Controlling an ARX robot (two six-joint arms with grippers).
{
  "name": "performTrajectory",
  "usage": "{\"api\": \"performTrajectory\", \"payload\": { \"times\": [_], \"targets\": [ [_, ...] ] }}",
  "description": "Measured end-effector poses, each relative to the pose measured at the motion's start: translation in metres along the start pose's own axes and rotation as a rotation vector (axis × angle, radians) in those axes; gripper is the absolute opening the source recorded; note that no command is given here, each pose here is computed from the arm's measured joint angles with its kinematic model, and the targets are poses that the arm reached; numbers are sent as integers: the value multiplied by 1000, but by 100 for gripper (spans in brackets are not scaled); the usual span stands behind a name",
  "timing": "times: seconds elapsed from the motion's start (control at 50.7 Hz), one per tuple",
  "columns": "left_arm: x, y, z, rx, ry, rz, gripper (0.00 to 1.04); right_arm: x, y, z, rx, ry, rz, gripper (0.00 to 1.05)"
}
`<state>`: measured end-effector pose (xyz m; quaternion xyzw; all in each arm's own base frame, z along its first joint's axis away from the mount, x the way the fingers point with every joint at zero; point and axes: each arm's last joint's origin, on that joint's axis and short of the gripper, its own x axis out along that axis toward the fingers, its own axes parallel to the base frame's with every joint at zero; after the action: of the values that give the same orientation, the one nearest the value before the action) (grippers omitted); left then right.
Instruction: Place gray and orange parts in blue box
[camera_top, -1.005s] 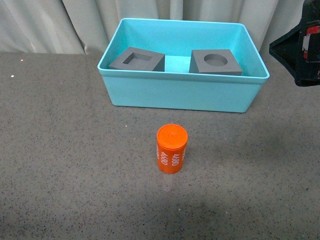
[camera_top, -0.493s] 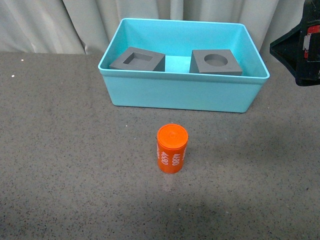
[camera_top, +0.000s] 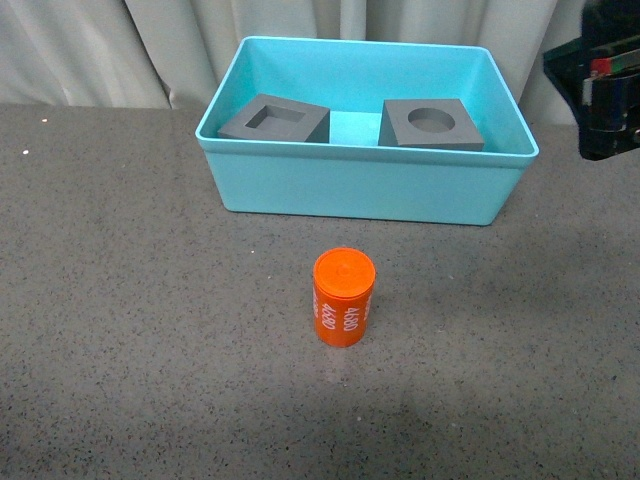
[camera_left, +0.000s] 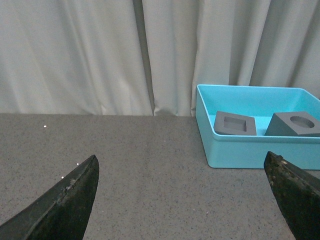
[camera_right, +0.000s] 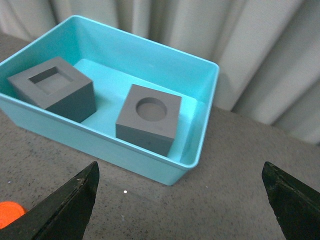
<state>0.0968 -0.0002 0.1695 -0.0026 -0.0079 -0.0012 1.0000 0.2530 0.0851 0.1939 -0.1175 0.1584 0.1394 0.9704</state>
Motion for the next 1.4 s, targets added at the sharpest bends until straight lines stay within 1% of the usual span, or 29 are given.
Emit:
{"api": "performTrajectory", "payload": {
  "times": [0.039,0.118,0.197,0.256,0.335,0.434,0.651,0.749,0.867,0.966,1.124,1.143,1.163,1.242,1.262,1.4],
  "targets": [
    [0,0,0,0,0,0,98,4,3,4,-25,8,40,95],
    [0,0,0,0,0,0,98,17,13,8,-43,81,172,95],
    [0,0,0,0,0,0,98,30,26,8,-59,215,330,95],
    [0,0,0,0,0,0,98,37,34,2,-96,297,382,95],
    [0,0,0,0,0,0,98,46,42,-7,-128,403,489,95],
    [0,0,0,0,0,0,98,56,50,-9,-124,463,579,95],
    [0,0,0,0,0,0,98,80,72,-23,-197,528,618,95],
    [0,0,0,0,0,0,98,85,79,-26,-207,526,630,95],
    [0,0,0,0,0,0,98,92,88,-30,-241,513,609,95],
    [0,0,0,0,0,0,98,97,96,-36,-250,529,624,95],
    [0,0,0,0,1,0,98,107,108,-47,-248,594,637,95],
    [0,0,0,0,1,0,98,107,109,-47,-247,599,638,93],
    [0,0,0,0,1,0,98,109,111,-48,-249,606,633,88],
    [0,0,0,0,1,0,98,112,113,-49,-247,607,625,73],
    [0,0,0,0,1,0,98,112,113,-49,-247,606,624,72],
    [0,0,0,0,1,0,98,116,115,-47,-248,596,610,47]
  ]
}}
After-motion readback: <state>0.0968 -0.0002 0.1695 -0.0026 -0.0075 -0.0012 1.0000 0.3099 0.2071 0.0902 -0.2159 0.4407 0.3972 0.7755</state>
